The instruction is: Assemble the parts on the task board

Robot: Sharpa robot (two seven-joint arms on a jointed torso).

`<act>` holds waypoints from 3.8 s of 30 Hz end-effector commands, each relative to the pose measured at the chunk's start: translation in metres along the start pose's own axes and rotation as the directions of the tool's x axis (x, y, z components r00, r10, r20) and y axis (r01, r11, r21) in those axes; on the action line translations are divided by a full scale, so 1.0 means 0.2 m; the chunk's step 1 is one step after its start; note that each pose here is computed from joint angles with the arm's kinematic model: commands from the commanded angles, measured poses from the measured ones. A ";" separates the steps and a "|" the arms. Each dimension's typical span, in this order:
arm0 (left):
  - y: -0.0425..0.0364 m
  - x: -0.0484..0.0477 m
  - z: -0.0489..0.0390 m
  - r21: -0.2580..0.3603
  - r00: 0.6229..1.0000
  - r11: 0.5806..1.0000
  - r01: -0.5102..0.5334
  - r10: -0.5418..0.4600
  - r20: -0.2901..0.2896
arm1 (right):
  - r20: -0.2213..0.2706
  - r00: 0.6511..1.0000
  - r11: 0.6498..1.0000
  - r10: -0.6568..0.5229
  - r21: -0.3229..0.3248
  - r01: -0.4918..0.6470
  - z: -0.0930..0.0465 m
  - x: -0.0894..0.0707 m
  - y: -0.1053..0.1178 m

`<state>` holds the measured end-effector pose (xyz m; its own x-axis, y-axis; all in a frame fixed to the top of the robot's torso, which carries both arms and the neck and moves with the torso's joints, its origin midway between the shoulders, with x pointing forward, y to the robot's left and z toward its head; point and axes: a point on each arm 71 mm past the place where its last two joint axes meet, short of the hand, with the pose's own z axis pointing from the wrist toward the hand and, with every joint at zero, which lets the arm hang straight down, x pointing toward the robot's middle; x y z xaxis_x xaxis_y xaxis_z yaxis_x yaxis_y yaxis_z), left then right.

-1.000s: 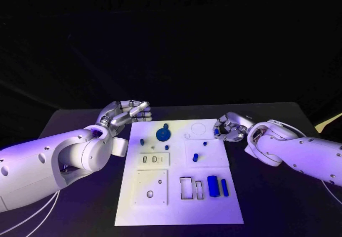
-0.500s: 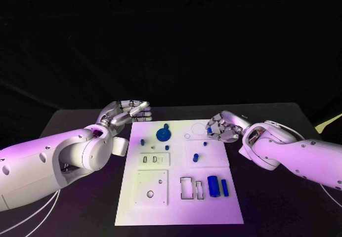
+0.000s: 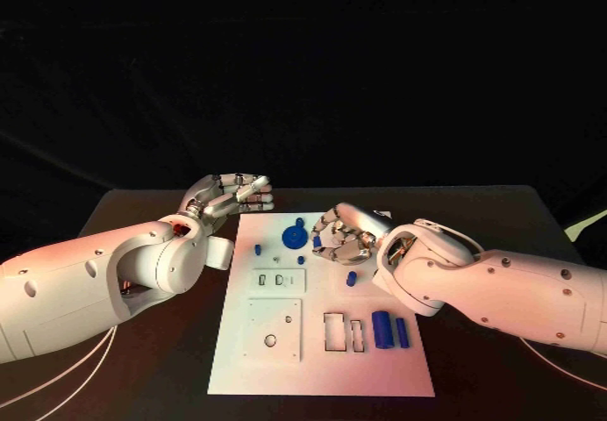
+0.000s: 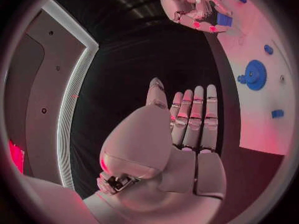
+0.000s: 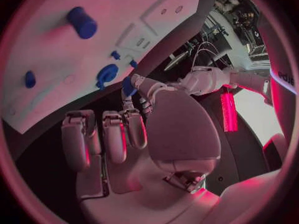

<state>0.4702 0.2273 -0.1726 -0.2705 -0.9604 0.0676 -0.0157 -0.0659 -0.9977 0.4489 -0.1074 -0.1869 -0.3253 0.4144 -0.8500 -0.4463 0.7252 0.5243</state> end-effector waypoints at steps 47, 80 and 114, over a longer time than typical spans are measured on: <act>0.004 0.028 0.016 -0.011 0.999 1.000 0.021 -0.022 -0.025 | -0.117 0.979 0.986 -0.167 -0.003 0.167 0.12 0.44 0.12; 0.006 0.024 0.018 -0.012 1.000 1.000 0.021 -0.021 -0.023 | -0.137 0.975 0.984 -0.176 -0.007 0.176 0.12 0.46 0.12; 0.007 0.015 0.018 -0.013 1.000 1.000 0.019 -0.019 -0.019 | -0.125 0.977 0.985 -0.172 -0.008 0.173 0.13 0.45 0.11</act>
<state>0.4731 0.2253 -0.1752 -0.2722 -0.9590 0.0788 -0.0384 -0.0710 -0.9967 0.4312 -0.0382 -0.2484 -0.3321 0.2377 -0.9128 -0.5067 0.7713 0.3852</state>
